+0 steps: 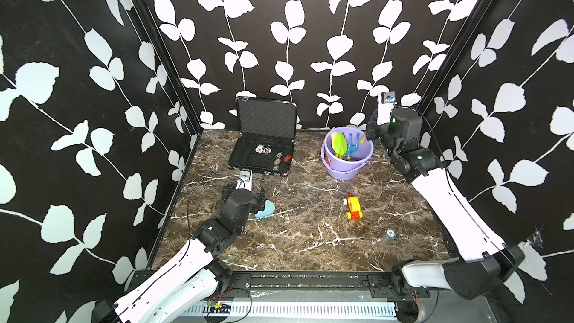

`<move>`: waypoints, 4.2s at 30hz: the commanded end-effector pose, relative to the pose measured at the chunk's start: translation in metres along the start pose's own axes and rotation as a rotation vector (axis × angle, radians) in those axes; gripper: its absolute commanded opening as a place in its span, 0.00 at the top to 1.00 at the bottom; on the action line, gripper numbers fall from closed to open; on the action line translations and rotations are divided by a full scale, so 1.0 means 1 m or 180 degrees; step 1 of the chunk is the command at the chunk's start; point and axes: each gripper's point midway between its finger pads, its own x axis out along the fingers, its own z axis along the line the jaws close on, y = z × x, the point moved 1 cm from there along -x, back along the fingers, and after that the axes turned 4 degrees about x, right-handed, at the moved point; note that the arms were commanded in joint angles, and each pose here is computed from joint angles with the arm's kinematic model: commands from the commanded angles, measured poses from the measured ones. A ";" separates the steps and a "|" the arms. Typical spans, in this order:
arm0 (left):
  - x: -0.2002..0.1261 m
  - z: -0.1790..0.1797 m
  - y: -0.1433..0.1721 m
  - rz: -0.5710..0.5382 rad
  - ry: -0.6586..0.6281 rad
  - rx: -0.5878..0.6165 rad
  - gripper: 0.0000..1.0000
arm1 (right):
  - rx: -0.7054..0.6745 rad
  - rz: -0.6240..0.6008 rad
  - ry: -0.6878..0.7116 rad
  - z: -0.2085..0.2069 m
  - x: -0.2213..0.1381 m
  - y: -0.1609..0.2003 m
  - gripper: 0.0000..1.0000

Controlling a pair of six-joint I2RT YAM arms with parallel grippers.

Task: Organize the gardening tools
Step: Place the gardening tool in the container, then pick up the gardening tool from the center of the board.

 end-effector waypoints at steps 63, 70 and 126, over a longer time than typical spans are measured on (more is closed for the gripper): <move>0.037 0.013 0.056 0.2197 -0.0126 0.1234 0.01 | 0.0463 0.1709 -0.0670 0.049 0.099 0.180 0.36; 0.050 0.007 0.057 0.2301 0.0026 0.1596 0.01 | 0.0333 0.1591 -0.0531 0.034 0.070 0.162 0.09; 0.087 -0.003 0.156 0.3976 0.1637 0.1589 0.85 | 0.0197 0.1172 0.0050 -0.010 0.026 0.139 0.01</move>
